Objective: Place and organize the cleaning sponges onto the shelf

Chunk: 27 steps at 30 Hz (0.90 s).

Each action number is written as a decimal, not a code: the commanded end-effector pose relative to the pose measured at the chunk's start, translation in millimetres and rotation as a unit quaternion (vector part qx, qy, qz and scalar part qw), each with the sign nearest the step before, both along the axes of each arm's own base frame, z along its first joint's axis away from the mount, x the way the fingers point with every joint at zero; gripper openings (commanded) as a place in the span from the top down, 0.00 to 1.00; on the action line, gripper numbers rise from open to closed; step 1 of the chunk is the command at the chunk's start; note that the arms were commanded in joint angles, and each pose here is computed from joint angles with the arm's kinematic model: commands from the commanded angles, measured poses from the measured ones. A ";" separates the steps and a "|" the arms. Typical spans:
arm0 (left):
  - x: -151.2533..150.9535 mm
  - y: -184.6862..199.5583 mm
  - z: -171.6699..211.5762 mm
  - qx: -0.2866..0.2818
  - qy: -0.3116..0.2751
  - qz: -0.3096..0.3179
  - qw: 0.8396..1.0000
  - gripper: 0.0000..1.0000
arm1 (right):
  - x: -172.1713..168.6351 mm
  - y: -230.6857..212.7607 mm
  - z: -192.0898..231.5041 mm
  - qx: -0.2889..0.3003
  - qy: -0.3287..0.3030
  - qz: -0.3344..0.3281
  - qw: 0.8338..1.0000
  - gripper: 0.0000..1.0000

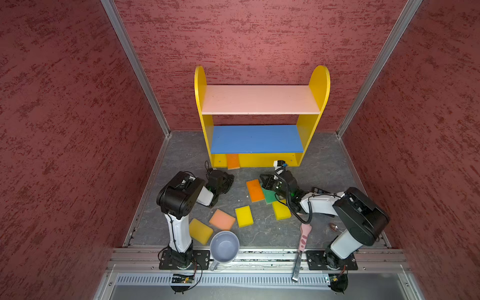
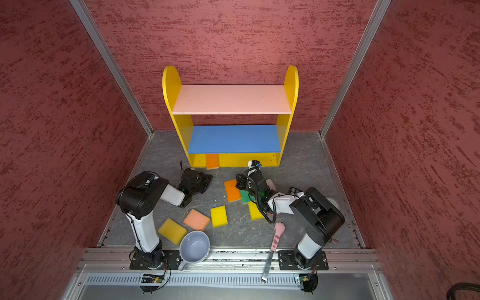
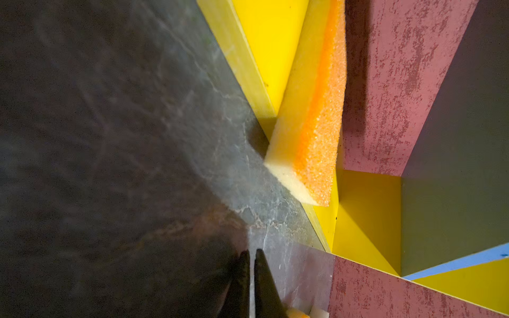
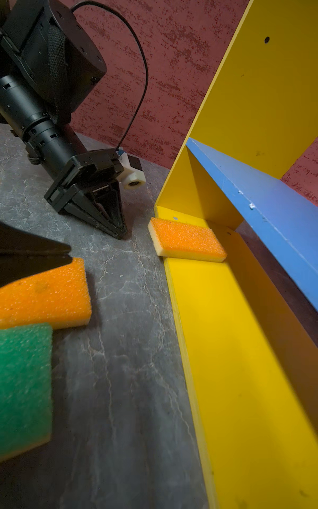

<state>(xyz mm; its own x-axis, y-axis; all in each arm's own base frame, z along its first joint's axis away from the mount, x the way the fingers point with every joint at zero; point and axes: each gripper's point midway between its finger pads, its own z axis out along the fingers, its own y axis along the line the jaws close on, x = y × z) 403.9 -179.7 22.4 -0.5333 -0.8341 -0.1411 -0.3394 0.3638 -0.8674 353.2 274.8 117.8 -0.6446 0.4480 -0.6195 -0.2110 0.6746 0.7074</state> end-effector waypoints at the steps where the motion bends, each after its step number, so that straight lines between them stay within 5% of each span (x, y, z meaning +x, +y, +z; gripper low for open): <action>1: 7.3 8.3 -7.0 0.017 0.005 0.033 0.999 0.84 | 1.9 -10.9 1.4 -0.005 -0.005 -0.016 1.000 1.00; 27: 23.9 38.2 -46.8 0.022 0.024 0.111 0.993 0.82 | -7.7 -27.5 -18.0 -0.033 0.018 -0.020 0.999 1.00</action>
